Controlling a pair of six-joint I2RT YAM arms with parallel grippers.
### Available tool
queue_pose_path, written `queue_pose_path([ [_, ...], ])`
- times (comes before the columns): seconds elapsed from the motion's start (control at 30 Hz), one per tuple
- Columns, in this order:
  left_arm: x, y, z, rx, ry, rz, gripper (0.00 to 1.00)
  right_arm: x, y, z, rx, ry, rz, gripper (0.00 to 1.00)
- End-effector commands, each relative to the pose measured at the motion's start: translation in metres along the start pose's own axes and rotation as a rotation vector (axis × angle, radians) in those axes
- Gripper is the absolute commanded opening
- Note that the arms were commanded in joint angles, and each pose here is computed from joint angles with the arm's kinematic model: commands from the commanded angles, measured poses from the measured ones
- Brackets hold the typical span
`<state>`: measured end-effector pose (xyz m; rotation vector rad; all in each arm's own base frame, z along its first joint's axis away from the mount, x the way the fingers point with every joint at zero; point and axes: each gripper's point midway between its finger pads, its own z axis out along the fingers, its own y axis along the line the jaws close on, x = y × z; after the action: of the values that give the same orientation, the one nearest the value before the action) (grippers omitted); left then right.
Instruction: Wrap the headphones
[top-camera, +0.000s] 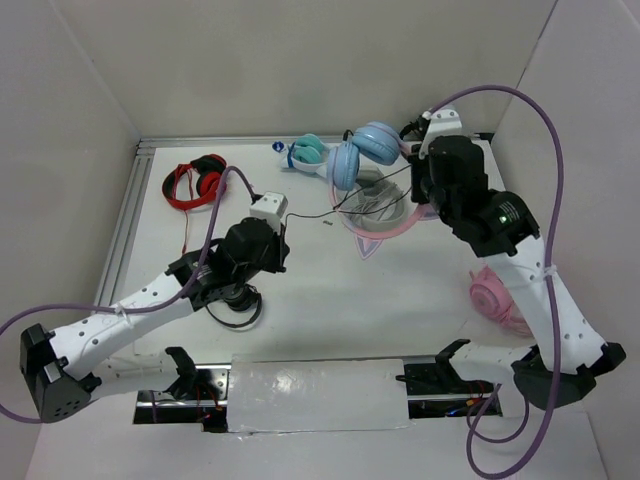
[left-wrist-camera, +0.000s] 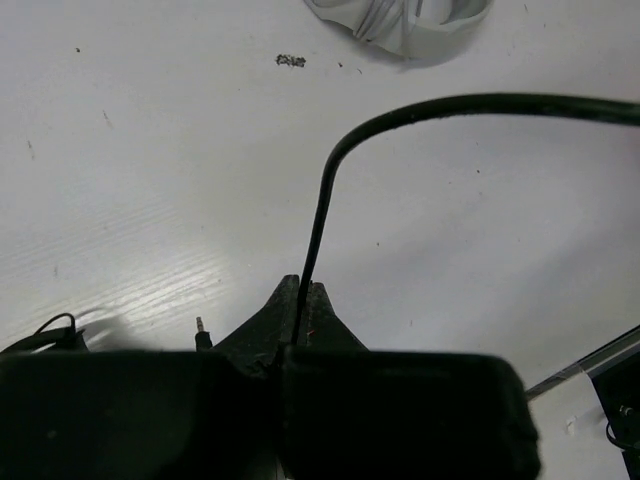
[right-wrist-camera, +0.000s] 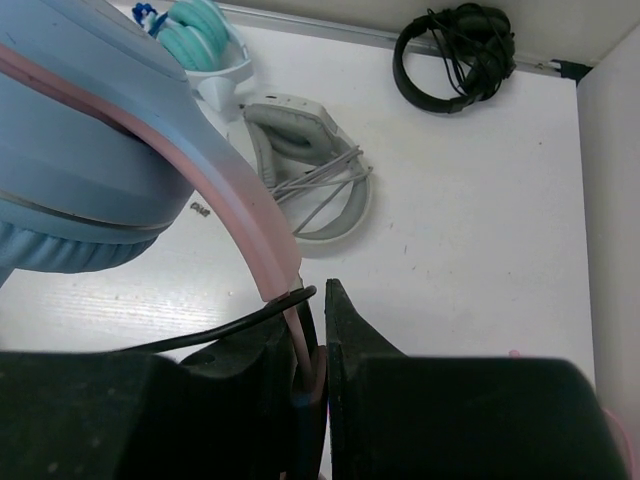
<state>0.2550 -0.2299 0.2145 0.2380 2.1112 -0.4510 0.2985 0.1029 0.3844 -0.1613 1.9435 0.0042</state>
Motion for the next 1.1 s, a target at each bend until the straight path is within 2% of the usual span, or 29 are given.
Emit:
queue_pose_path([
  [0.0, -0.021, 0.006, -0.023, -0.105, -0.050, 0.000, 0.00, -0.025, 0.003, 0.022, 0.045, -0.089, 0.068, 0.00],
  [0.13, -0.034, -0.004, -0.031, -0.114, -0.077, 0.065, 0.00, -0.014, 0.017, 0.049, 0.002, -0.074, -0.066, 0.00],
  [0.27, -0.047, -0.016, -0.035, -0.129, -0.109, 0.134, 0.00, 0.009, 0.035, 0.084, -0.021, -0.005, -0.172, 0.00],
  [0.43, -0.065, -0.013, -0.035, -0.187, -0.135, 0.180, 0.00, 0.037, 0.069, 0.112, -0.081, 0.037, -0.320, 0.00],
  [0.6, -0.101, -0.032, -0.040, -0.100, -0.268, 0.301, 0.00, 0.058, 0.096, 0.118, -0.179, 0.025, -0.428, 0.00],
  [0.67, -0.114, -0.043, -0.040, -0.050, -0.330, 0.334, 0.00, 0.068, 0.113, 0.114, -0.251, 0.010, -0.497, 0.00],
  [0.77, -0.137, -0.053, -0.045, -0.021, -0.423, 0.486, 0.00, 0.082, 0.144, 0.096, -0.409, -0.038, -0.598, 0.00],
  [0.83, -0.158, -0.053, -0.047, -0.033, -0.495, 0.509, 0.00, 0.090, 0.159, 0.081, -0.498, -0.060, -0.637, 0.00],
  [0.9, -0.174, -0.047, -0.046, -0.034, -0.520, 0.540, 0.00, 0.097, 0.165, 0.069, -0.558, -0.080, -0.675, 0.00],
  [0.97, -0.180, -0.050, -0.040, 0.032, -0.514, 0.581, 0.00, 0.108, 0.187, 0.043, -0.737, -0.113, -0.709, 0.00],
  [1.0, -0.181, -0.049, -0.036, 0.053, -0.510, 0.588, 0.00, 0.107, 0.185, 0.039, -0.736, -0.124, -0.715, 0.00],
  [1.07, -0.179, -0.041, -0.025, 0.078, -0.474, 0.582, 0.00, 0.116, 0.197, 0.011, -0.887, -0.175, -0.741, 0.00],
])
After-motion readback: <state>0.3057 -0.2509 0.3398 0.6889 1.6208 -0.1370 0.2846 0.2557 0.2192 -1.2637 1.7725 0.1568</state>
